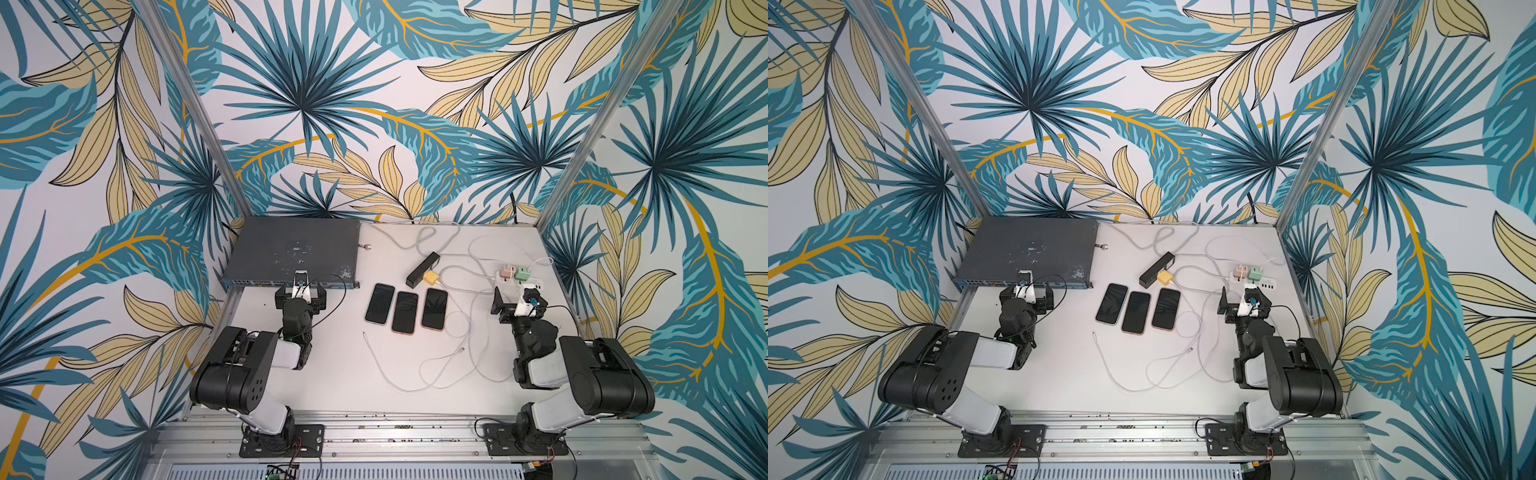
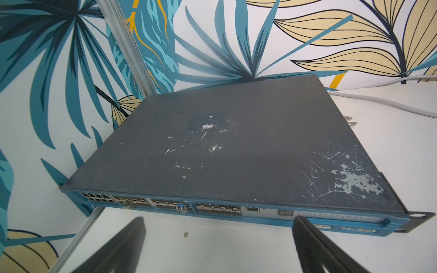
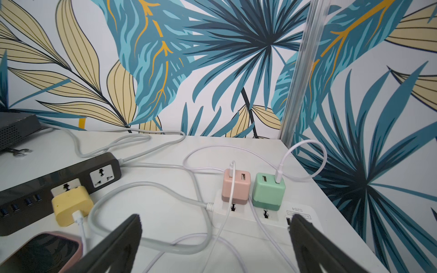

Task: Unplug the charging cable from the phone
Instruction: Reset both arms

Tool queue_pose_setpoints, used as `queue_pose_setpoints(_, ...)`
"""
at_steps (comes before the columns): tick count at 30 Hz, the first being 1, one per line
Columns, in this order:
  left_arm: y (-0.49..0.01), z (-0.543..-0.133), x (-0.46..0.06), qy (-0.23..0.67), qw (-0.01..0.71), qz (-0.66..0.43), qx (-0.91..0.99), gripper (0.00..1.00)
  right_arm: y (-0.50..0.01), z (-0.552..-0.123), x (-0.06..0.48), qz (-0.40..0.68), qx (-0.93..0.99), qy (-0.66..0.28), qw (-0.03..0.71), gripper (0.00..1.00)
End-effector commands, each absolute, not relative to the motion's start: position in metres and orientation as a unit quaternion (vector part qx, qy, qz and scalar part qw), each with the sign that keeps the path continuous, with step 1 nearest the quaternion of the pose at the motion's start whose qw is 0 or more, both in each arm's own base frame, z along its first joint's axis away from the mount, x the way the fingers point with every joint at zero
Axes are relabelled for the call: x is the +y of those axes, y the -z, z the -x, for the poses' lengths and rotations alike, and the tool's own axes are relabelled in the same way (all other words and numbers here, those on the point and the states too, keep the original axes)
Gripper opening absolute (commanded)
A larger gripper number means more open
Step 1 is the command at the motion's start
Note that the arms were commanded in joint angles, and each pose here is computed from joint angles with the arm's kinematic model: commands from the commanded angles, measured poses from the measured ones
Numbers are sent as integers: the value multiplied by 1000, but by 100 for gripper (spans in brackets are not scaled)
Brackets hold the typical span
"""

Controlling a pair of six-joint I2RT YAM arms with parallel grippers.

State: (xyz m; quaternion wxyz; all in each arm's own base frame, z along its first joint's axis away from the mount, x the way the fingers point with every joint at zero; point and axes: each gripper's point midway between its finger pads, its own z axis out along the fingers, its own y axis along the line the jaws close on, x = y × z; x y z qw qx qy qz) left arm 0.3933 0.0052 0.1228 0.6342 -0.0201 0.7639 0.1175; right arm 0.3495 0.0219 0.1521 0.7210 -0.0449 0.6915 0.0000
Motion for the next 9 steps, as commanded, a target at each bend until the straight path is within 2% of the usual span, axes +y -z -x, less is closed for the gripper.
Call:
queue_pose_setpoints(1, -125, -396, 6, -116, 636, 22, 763, 100, -166, -342, 30, 71, 666, -8, 743, 100)
queue_pose_setpoints(5, -124, -396, 6, -115, 636, 22, 763, 100, -154, -366, 25, 55, 700, -10, 712, 100)
queue_pose_setpoints(9, -124, -396, 6, -116, 636, 22, 763, 100, -159, -357, 22, 50, 687, -6, 725, 100)
